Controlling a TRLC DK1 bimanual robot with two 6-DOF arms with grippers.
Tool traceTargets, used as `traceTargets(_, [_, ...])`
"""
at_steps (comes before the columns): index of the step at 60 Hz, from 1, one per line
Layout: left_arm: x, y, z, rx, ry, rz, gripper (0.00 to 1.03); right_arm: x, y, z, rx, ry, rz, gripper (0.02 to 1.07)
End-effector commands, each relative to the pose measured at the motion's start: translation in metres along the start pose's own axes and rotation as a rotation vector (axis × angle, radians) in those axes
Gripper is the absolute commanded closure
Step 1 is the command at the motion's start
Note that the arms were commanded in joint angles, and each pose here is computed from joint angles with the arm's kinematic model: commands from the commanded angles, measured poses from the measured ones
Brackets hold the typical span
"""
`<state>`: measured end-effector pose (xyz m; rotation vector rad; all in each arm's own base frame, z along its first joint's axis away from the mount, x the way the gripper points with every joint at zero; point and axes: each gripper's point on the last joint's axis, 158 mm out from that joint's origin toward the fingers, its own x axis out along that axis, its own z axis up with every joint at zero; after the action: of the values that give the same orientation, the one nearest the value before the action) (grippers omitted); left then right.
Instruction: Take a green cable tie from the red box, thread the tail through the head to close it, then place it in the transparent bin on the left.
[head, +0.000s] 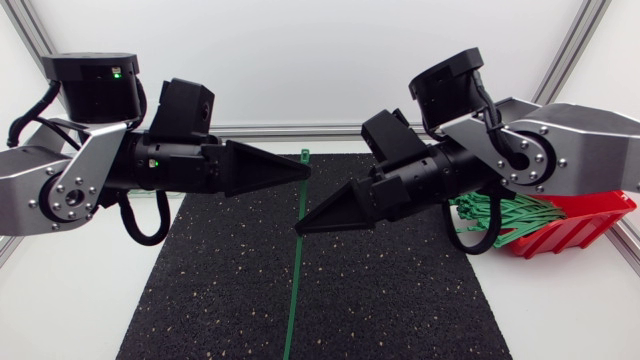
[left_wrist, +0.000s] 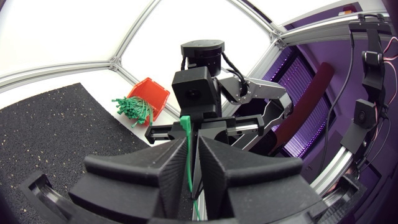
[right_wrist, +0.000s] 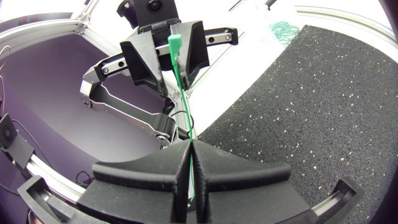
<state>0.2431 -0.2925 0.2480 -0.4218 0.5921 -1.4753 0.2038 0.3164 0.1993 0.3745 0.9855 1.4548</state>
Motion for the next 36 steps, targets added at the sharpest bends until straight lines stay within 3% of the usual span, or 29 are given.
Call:
traceTargets(1, [0.0012,0.005,-0.0063,0.003,0.005,0.003,0.89,-0.0012,-0.0013,-0.0042,0.022,-0.004,-0.002,1.01])
traceTargets(36, [-0.0026,0.0066,-0.0069,0.004,-0.001,0.011,0.89,-0.0042,0.0009,-0.0024,0.01,-0.015,-0.006,1.01])
